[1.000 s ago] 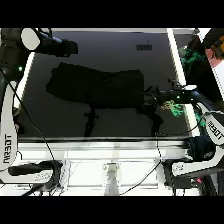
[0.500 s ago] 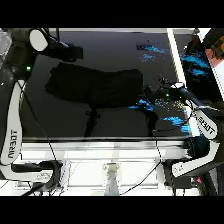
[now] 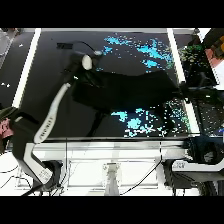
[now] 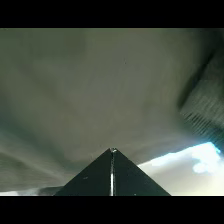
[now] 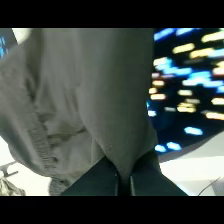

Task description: Fold the clothes and pants, and hang the long-sleeved shirts on hangers.

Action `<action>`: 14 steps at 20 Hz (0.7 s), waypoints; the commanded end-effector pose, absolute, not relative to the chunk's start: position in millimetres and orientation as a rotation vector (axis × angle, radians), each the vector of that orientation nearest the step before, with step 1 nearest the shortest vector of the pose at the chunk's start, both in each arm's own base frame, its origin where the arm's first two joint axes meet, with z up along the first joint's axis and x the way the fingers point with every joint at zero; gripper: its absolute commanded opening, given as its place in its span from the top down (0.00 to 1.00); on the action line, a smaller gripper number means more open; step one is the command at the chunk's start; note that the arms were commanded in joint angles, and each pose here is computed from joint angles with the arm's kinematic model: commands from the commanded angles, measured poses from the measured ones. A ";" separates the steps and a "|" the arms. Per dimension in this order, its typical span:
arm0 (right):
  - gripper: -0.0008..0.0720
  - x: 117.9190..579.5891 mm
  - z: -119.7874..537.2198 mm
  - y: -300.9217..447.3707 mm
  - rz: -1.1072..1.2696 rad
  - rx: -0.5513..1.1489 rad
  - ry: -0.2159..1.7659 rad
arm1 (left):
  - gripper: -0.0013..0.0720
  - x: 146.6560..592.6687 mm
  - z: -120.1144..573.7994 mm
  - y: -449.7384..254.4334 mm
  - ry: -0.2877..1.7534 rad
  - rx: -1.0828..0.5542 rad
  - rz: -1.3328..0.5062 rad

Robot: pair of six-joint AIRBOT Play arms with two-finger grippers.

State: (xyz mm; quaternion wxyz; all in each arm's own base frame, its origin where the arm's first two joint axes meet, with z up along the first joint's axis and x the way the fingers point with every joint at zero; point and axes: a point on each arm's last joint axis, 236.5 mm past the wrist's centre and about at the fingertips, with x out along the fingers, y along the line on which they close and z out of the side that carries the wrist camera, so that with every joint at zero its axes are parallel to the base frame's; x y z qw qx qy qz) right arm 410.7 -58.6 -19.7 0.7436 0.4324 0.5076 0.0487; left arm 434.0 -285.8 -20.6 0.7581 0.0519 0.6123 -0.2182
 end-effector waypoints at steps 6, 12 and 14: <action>0.97 396.8 71.9 -67.8 0.288 0.877 1.055 | 0.98 383.4 -89.0 -468.3 1.296 -0.210 -0.695; 0.97 434.1 149.8 1.2 0.486 0.696 0.955 | 0.98 441.6 -37.2 -422.2 1.111 -0.130 -0.629; 0.97 457.3 169.2 49.2 0.537 0.624 0.891 | 0.98 480.5 14.1 -363.1 1.006 -0.082 -0.541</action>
